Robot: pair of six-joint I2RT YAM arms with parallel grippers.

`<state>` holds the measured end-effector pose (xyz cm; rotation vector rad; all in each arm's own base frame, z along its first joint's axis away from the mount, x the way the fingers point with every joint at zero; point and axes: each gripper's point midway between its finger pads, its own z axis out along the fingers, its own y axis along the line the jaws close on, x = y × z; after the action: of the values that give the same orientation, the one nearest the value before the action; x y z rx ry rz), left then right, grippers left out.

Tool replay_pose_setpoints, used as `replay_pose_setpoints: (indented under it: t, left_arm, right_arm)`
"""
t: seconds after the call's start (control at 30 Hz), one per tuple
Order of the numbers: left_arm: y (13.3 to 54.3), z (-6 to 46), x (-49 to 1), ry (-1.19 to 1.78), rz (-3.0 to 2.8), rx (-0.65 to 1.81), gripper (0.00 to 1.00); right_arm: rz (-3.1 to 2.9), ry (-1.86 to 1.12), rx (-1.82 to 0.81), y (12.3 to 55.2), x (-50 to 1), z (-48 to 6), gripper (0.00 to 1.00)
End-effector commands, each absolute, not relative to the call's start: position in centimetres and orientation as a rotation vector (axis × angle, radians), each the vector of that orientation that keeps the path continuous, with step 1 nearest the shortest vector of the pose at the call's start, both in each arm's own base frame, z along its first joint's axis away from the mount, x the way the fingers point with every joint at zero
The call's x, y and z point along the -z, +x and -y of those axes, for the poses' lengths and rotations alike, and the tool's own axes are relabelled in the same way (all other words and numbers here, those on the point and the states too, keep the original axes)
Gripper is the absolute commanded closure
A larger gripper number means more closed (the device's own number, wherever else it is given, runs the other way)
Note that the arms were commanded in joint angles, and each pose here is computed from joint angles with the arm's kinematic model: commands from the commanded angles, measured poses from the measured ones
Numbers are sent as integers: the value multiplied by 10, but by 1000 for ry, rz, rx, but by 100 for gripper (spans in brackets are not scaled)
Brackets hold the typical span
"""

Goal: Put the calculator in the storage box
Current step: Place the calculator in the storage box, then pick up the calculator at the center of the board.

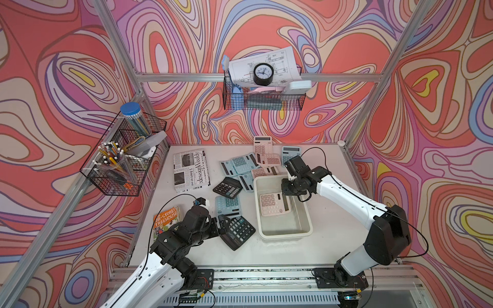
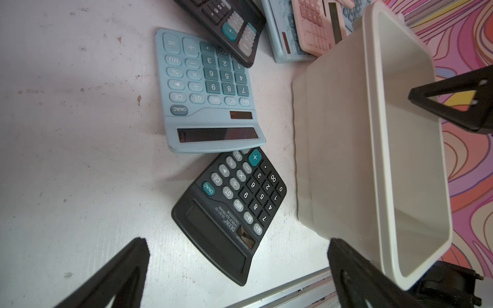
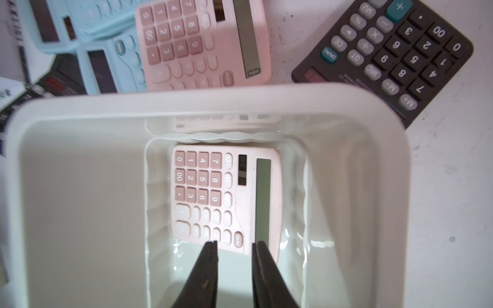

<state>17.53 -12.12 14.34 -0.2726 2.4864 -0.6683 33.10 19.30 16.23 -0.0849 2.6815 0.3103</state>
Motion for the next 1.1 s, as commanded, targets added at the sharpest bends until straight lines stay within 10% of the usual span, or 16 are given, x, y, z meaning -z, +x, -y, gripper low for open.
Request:
replay_pose_setpoints:
  t: [0.0, 0.53, 0.8, 1.07]
  left_arm:
    - [165, 113, -127, -328, -2547, 628, 1]
    - [128, 112, -59, -651, -2801, 623, 7]
    - [121, 138, -29, -767, -2860, 820, 45]
    - [119, 141, -16, -822, -2875, 823, 63]
  right_arm:
    - [-2593, -138, -419, 325, -192, -201, 65]
    - [-2501, -192, -434, 295, -214, -182, 7]
    - [-2502, -184, -431, 293, -210, -179, 2]
    - [-2513, -192, -433, 292, -206, -180, 2]
